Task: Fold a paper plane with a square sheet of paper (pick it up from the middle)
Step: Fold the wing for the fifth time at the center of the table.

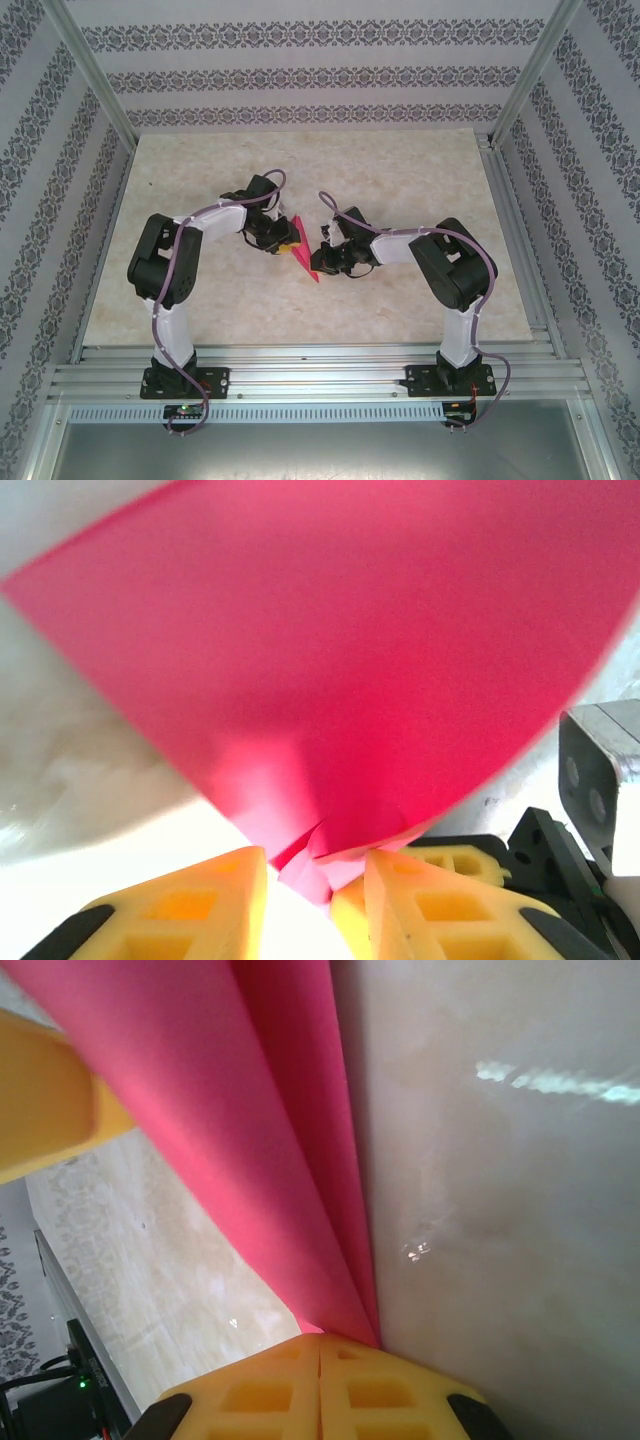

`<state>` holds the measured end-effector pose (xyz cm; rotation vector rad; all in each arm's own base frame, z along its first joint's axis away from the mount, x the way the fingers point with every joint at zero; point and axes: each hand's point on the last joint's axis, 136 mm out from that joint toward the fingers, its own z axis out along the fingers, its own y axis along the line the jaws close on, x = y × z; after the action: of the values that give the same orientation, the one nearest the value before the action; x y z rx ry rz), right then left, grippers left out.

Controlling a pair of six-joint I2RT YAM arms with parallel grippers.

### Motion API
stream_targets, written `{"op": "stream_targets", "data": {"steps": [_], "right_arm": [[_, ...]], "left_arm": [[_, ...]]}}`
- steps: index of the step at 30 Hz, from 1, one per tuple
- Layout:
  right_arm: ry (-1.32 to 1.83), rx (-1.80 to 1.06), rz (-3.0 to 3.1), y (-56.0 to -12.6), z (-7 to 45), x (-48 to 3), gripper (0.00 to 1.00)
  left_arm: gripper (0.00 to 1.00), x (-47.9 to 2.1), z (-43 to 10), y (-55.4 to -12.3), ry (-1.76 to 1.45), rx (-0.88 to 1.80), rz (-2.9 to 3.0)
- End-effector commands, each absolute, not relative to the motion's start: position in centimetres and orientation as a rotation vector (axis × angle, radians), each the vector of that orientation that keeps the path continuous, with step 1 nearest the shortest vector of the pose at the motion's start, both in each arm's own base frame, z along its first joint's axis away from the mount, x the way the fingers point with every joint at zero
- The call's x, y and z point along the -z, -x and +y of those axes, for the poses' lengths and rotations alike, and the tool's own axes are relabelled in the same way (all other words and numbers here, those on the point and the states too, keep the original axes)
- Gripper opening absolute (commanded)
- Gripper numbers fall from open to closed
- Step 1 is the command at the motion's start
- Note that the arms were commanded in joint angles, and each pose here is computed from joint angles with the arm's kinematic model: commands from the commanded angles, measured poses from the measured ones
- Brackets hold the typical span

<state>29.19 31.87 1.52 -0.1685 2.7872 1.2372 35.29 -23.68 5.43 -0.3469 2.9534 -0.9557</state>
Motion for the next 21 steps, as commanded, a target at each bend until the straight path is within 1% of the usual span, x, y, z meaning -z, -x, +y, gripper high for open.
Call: {"op": "stream_targets", "data": {"steps": [1,2,4,6,10,13,17,21], "right_arm": [[0.182,-1.160,2.834,-28.8,31.6,-0.3,0.07],[0.179,-1.153,2.838,-28.7,31.5,-0.2,0.07],[0.177,-1.151,2.834,-28.8,31.4,-0.3,0.07],[0.180,-1.148,2.828,-28.8,31.4,-0.4,0.07],[0.172,-1.155,2.829,-28.8,31.6,-0.1,0.07],[0.167,-1.145,2.837,-28.8,31.4,0.1,0.07],[0.163,-1.141,2.841,-28.8,31.4,0.2,0.07],[0.155,-1.136,2.838,-28.9,31.3,0.2,0.07]], "left_arm": [[0.41,-8.8,-21.8,-35.7,0.374,0.858,2.869],[0.44,-9.5,-22.0,-35.7,0.381,0.879,2.854],[0.45,-10.8,-23.5,-35.6,0.354,1.011,2.822],[0.41,-11.9,-25.7,-35.8,0.267,1.141,2.781],[0.16,-11.7,-29.6,-35.5,0.156,1.317,2.833],[0.15,-10.5,-31.0,-35.8,0.181,1.394,2.825],[0.12,-8.1,-30.6,-36.4,0.247,1.324,2.854],[0.12,-5.7,-29.9,-36.3,0.282,1.247,2.897]]}}
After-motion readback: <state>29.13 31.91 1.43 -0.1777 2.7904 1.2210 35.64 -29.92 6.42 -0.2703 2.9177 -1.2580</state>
